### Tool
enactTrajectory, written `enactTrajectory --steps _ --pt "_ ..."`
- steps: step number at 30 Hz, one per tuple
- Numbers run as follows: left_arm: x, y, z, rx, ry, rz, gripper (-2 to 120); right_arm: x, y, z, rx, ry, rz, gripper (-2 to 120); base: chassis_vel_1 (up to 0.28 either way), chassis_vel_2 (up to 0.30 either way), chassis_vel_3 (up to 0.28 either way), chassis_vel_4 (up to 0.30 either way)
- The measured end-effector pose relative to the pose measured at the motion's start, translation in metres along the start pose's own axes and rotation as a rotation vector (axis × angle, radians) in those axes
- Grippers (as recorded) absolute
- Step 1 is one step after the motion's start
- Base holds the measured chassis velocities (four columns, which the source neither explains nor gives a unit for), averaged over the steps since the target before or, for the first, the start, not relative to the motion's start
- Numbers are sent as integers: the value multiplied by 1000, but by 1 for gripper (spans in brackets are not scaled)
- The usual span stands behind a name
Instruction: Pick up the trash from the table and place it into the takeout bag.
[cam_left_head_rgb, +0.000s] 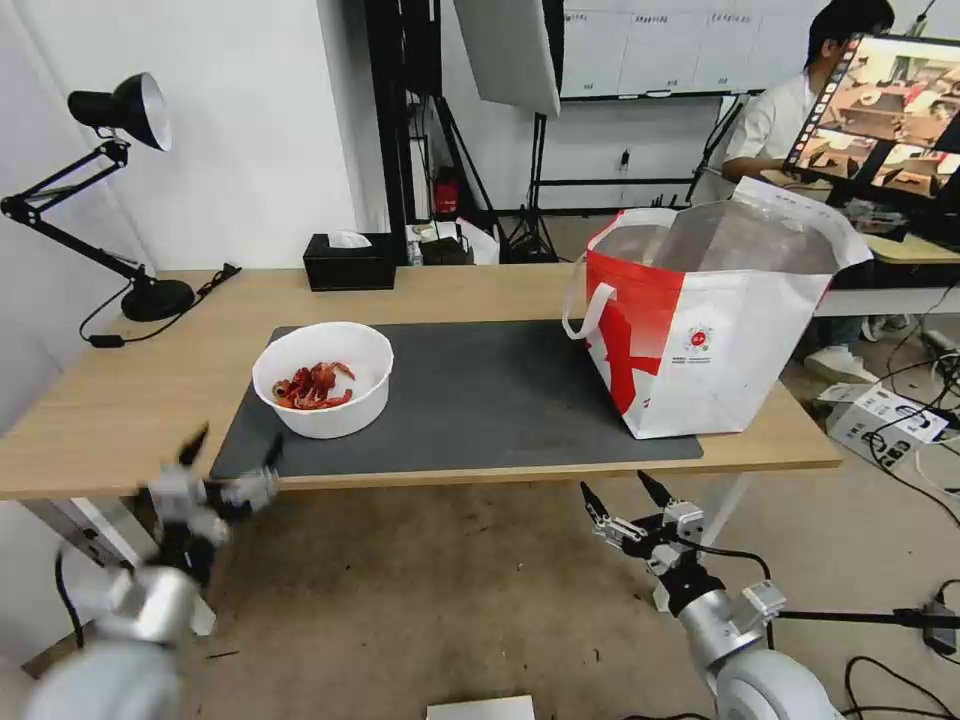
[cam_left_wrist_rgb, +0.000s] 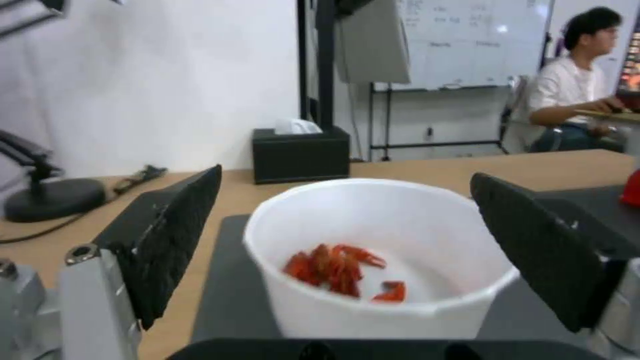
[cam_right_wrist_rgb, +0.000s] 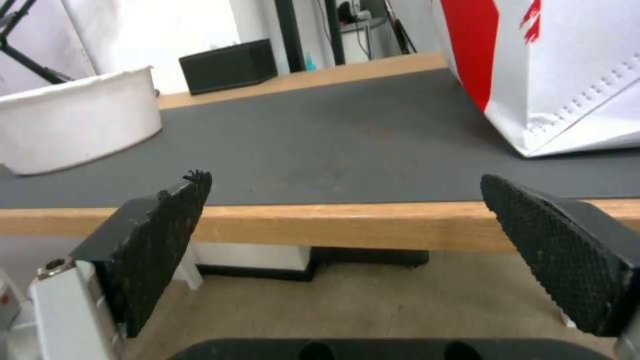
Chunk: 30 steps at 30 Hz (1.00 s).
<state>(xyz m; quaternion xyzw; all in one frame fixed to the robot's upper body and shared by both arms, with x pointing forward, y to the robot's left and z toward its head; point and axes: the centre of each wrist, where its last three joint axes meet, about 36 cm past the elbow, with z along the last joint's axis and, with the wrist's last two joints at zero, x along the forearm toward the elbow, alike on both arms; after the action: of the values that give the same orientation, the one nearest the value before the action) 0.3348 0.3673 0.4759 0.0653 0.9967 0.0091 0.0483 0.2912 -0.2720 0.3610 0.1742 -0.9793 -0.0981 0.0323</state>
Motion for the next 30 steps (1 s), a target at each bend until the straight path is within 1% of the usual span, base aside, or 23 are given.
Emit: enactTrajectory --steps 1,2,4,5,7,9,11,12,15,16,18,20,21,22,23,24,25,26,28,29,30 --pt "-14 7 -7 21 18 9 100 0 0 0 0 0 0 100 0 0 0 0" --pt "-14 7 -7 21 18 9 100 0 0 0 0 0 0 100 0 0 0 0" --pt "-33 17 -14 44 36 19 100 0 0 0 0 0 0 100 0 0 0 0" --pt "-33 17 -14 44 36 19 100 0 0 0 0 0 0 100 0 0 0 0" --pt "-45 24 -20 42 45 30 100 0 0 0 0 0 0 100 0 0 0 0" --pt "-50 26 -22 41 48 37 100 0 0 0 0 0 0 100 0 0 0 0" --pt "-67 31 -25 43 62 51 100 0 0 0 0 0 0 100 0 0 0 0" --pt "-67 31 -25 43 62 51 100 0 0 0 0 0 0 100 0 0 0 0" --pt "-94 42 -26 61 82 47 100 0 0 0 -1 -1 0 100 0 0 0 0" --pt "-94 42 -26 61 82 47 100 0 0 0 -1 -1 0 100 0 0 0 0" --pt "-103 56 -27 64 112 19 100 0 0 0 -1 -1 0 100 0 0 0 0" --pt "-103 60 -27 64 122 13 100 0 0 0 -1 -1 0 100 0 0 0 0" --pt "-105 67 -28 71 155 0 100 0 0 0 -1 -1 -1 100 0 0 0 0" --pt "-105 67 -28 71 155 0 100 0 0 0 -1 -1 -1 100 0 0 0 0" --pt "-108 71 -32 91 211 -1 100 0 0 0 -1 -1 -1 100 0 0 0 0" --pt "-109 72 -35 104 242 1 100 0 0 0 -1 -1 -1 100 0 0 0 0" --pt "-109 72 -35 104 242 1 100 0 0 0 -1 -1 -1 100 0 0 0 0" --pt "-112 73 -41 121 282 7 100 0 0 0 -1 -1 -1 100 0 0 0 0" --pt "-119 76 -55 164 403 30 100 0 0 0 -1 -1 -1 100 0 0 0 0" --pt "-119 76 -55 164 403 30 100 0 0 0 -1 -1 -1 100 0 0 0 0" --pt "-122 77 -59 171 434 35 100 0 0 0 -1 -1 -1 100 0 0 0 0"
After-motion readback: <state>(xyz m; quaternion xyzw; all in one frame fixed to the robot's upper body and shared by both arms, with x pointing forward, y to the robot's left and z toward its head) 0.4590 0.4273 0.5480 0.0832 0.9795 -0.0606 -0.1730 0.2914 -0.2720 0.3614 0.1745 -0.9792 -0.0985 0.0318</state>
